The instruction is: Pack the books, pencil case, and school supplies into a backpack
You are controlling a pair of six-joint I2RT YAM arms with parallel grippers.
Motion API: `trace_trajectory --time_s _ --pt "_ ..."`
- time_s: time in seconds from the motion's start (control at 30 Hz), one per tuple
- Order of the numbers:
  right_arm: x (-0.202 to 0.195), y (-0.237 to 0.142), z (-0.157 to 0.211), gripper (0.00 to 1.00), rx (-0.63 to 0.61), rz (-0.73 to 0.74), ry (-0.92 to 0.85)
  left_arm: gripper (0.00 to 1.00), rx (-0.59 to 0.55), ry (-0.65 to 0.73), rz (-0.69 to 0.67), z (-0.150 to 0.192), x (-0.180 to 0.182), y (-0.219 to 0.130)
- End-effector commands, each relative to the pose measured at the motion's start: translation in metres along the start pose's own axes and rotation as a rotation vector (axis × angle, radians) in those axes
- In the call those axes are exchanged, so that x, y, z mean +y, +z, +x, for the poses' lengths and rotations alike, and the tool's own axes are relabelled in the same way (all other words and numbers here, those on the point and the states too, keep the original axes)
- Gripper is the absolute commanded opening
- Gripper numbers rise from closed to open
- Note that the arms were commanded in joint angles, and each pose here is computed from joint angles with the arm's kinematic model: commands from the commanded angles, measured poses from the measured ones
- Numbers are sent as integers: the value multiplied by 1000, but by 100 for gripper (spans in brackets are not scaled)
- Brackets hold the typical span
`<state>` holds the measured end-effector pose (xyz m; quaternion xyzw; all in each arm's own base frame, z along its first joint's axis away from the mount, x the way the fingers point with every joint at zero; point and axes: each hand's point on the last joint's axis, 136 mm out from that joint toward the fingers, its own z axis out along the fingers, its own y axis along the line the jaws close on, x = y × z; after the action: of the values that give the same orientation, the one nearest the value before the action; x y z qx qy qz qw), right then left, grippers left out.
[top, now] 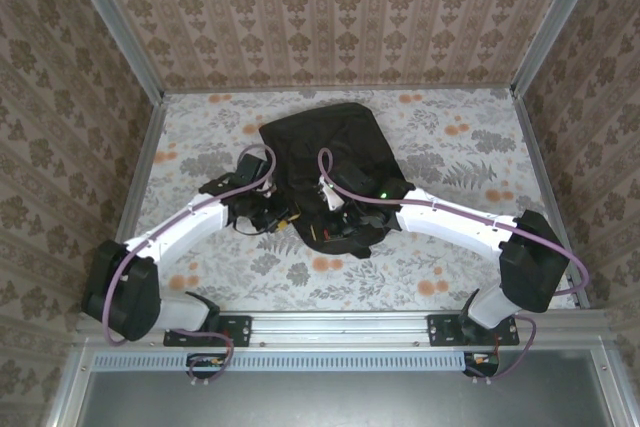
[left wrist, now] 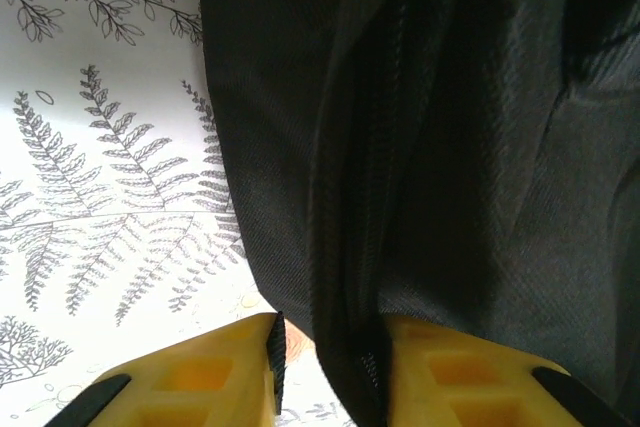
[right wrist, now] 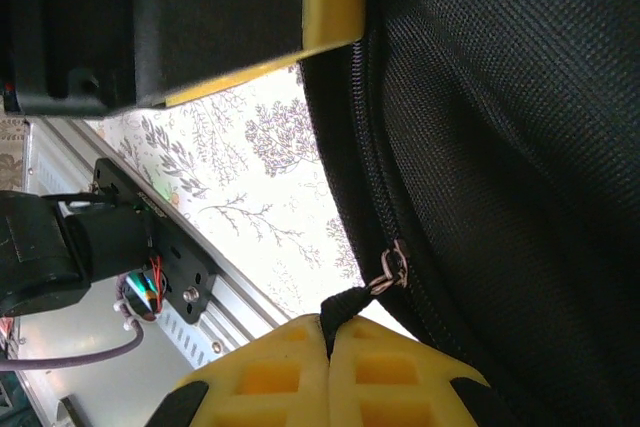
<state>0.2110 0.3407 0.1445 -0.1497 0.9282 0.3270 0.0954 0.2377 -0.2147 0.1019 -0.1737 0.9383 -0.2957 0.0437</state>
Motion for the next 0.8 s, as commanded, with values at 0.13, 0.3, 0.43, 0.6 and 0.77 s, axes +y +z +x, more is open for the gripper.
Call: trace_trajectory --time_s 0.13,0.3,0.43,0.6,0.77 --pt "-9 -3 12 0 18 32 -29 0 -56 -22 17 -24 1 -7" --pt "-22 -5 23 0 51 96 -42 0 -91 -29 24 -35 4 -17" --pt "-31 -9 27 0 46 134 -52 0 -107 -20 16 -39 6 -23" --pt "-42 -14 31 0 45 182 -62 0 -121 -15 15 -42 11 -31" --pt "-57 -21 34 0 45 236 -60 0 -138 7 12 -44 13 -37"
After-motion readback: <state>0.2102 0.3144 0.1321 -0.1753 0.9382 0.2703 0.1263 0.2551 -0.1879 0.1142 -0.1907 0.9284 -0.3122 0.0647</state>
